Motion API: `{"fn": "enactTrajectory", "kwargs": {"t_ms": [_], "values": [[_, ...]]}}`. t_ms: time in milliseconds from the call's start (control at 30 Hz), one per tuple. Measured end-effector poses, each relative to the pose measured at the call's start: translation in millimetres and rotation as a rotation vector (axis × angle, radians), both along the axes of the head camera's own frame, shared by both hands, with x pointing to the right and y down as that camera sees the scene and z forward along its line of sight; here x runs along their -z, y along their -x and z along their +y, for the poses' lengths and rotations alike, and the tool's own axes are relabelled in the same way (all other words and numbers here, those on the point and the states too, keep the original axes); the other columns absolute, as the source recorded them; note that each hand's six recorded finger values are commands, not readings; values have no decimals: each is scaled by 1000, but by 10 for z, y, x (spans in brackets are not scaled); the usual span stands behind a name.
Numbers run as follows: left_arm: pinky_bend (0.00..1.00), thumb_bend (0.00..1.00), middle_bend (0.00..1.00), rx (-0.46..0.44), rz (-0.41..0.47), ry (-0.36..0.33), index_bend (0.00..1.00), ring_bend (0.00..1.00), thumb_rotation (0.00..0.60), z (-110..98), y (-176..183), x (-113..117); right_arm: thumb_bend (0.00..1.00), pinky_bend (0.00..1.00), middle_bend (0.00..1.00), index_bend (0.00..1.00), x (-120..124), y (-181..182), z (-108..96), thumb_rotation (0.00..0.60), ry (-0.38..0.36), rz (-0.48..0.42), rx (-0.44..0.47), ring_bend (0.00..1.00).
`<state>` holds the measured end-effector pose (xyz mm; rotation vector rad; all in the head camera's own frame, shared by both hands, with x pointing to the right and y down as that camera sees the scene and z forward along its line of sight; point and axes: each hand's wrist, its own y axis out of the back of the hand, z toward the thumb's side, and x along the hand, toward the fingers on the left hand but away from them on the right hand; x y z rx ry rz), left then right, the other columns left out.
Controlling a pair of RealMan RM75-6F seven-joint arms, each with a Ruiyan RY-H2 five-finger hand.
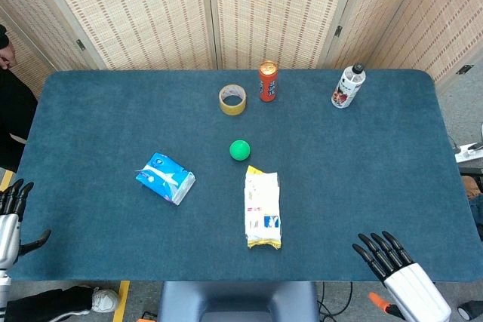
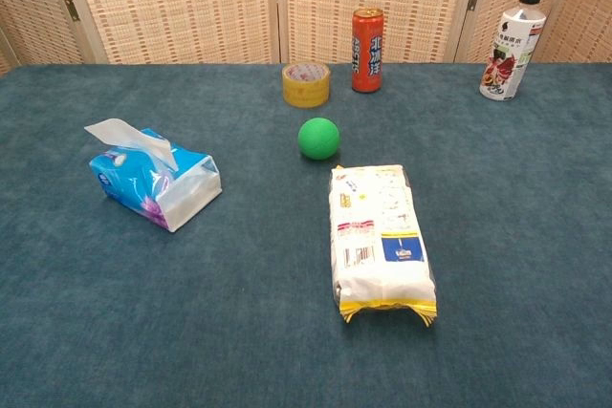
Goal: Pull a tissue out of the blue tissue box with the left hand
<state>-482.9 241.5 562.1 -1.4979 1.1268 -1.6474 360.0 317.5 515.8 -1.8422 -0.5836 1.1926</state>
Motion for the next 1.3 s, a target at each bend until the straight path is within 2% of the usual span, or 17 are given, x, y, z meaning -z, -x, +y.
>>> {"fn": "enactTrajectory", "kwargs": {"t_ms": [300, 500, 767, 1033, 1167, 1300], "values": [[16, 277, 0, -29, 13, 5, 0, 0, 600, -6, -89, -27, 114, 10, 0, 0, 3, -18, 8, 600, -2, 5, -7, 0], [28, 276, 0, -71, 58, 1, 0, 0, 600, -53, -239, -28, 114, 10, 0, 0, 20, -47, -25, 600, -8, 1, -28, 0], [97, 302, 0, -252, 143, 1, 16, 0, 600, -309, -829, -117, 113, 10, 0, 0, 12, -44, -63, 600, -4, -5, -31, 0], [153, 368, 0, -496, 220, 3, 184, 0, 600, -632, -1809, -395, 114, 10, 0, 0, -13, -70, -127, 600, 15, -12, -48, 0], [153, 386, 0, -560, 232, 21, 217, 0, 600, -713, -2096, -542, 114, 10, 0, 0, -18, -87, -161, 600, 23, -16, -58, 0], [153, 408, 0, -608, 203, 44, 270, 0, 600, -808, -2274, -710, 113, 10, 0, 0, -20, -100, -188, 600, 29, -20, -65, 0]]}}
